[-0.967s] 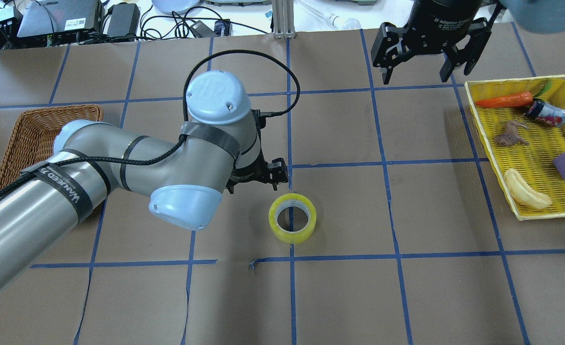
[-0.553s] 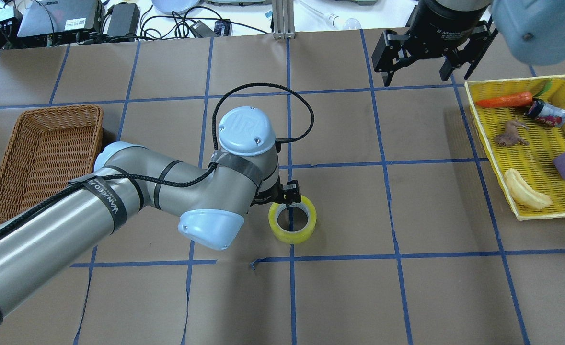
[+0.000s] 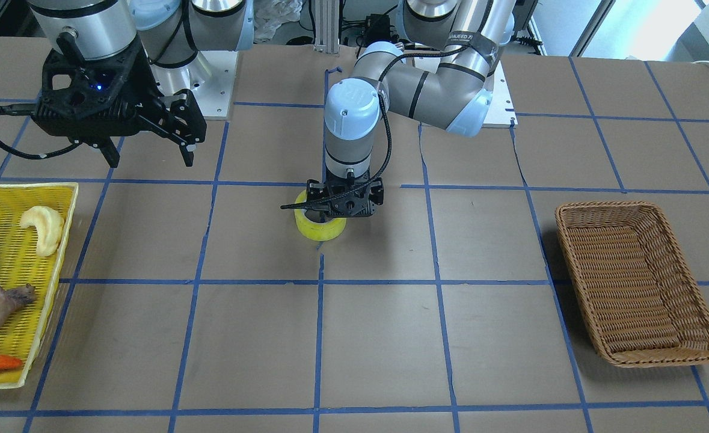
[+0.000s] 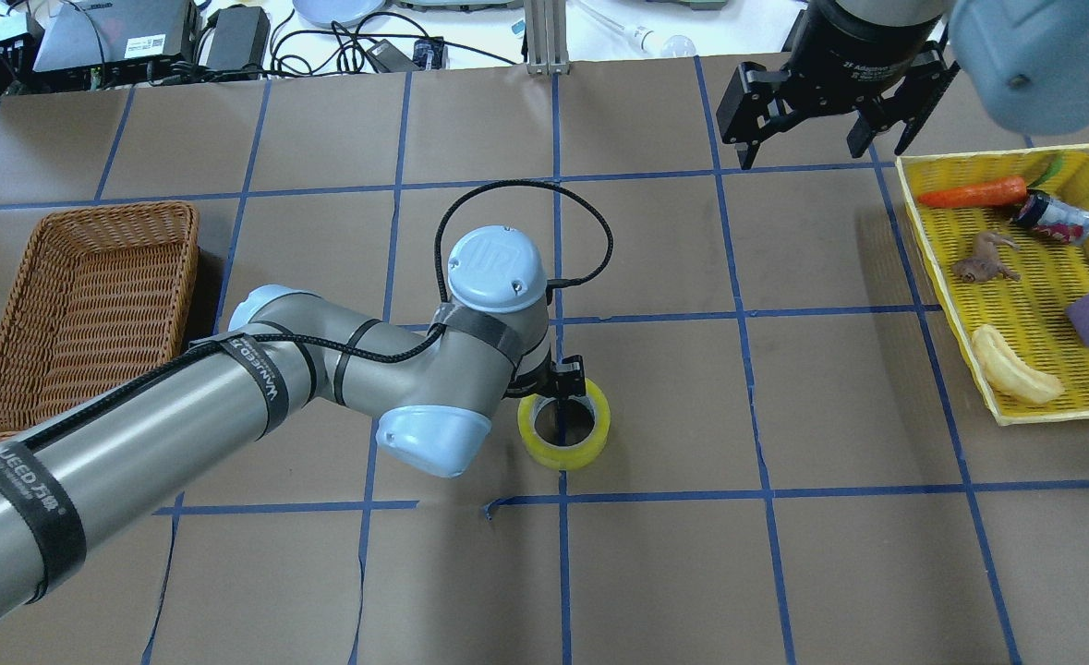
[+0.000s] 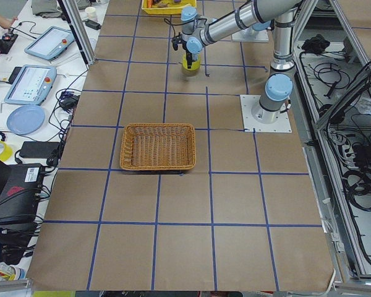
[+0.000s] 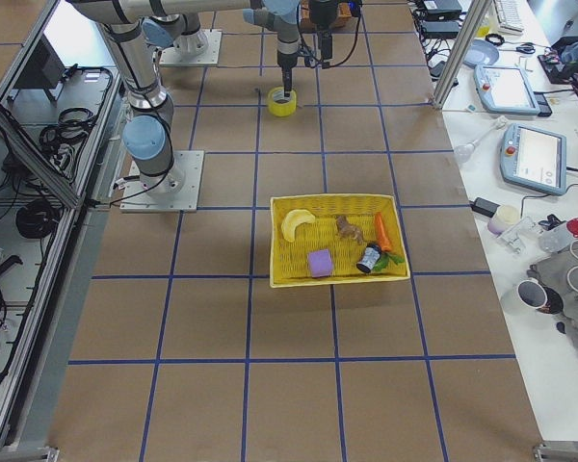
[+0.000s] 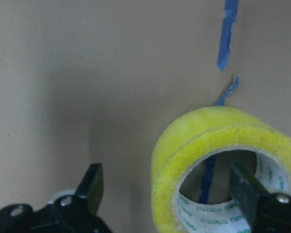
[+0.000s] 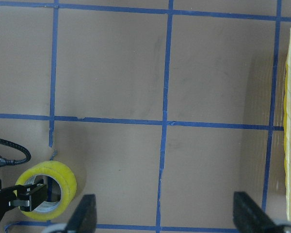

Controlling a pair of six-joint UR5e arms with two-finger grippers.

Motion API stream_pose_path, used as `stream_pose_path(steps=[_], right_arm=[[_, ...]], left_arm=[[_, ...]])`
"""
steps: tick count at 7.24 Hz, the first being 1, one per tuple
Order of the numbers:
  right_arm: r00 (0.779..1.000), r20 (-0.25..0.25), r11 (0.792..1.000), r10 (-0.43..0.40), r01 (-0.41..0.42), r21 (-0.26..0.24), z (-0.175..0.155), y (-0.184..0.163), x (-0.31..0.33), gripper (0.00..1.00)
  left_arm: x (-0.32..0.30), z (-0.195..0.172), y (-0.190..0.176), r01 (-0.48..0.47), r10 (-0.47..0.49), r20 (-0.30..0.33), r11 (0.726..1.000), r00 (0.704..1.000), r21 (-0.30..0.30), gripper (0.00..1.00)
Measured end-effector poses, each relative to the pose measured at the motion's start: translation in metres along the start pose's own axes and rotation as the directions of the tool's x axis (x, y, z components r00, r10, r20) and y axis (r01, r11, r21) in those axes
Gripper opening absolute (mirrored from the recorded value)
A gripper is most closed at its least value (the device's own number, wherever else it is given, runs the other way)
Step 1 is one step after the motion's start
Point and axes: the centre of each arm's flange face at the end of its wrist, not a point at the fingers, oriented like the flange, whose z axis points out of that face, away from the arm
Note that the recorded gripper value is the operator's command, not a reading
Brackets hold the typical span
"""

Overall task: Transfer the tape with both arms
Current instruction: 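Lower the left gripper onto the tape roll while the right arm withdraws, then close the left gripper on the tape roll's rim and lift it, then carry the tape roll with the left gripper into the wicker basket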

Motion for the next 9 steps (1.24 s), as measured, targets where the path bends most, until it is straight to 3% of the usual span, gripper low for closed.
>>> stream_pose_path(steps=[1,2,5,7,9], right_arm=[[1.000,0.000,1.000,-0.001,0.001,-0.001,0.000,0.000,0.000,1.00],[1.000,0.000,1.000,-0.001,0.001,-0.001,0.000,0.001,-0.001,1.00],[1.000,0.001,1.000,-0.003,0.003,0.000,0.000,0.002,-0.001,1.00],[1.000,0.002,1.000,-0.003,0.003,0.000,-0.001,0.002,-0.002,1.00],[1.000,0.002,1.000,-0.003,0.003,0.000,-0.001,0.002,-0.002,1.00]], left_arm=[[0.004,0.003,0.004,-0.005,0.005,0.001,1.000,1.000,-0.006,0.42],[0.006,0.003,0.006,-0.013,0.013,0.004,1.000,1.000,-0.007,0.00],[0.004,-0.010,0.006,-0.048,0.048,0.005,0.998,0.999,0.026,0.00],[-0.008,-0.054,-0.006,-0.055,0.057,-0.015,0.992,0.998,0.113,0.00],[-0.062,-0.117,-0.031,-0.075,0.080,-0.024,0.981,0.996,0.182,0.00]])
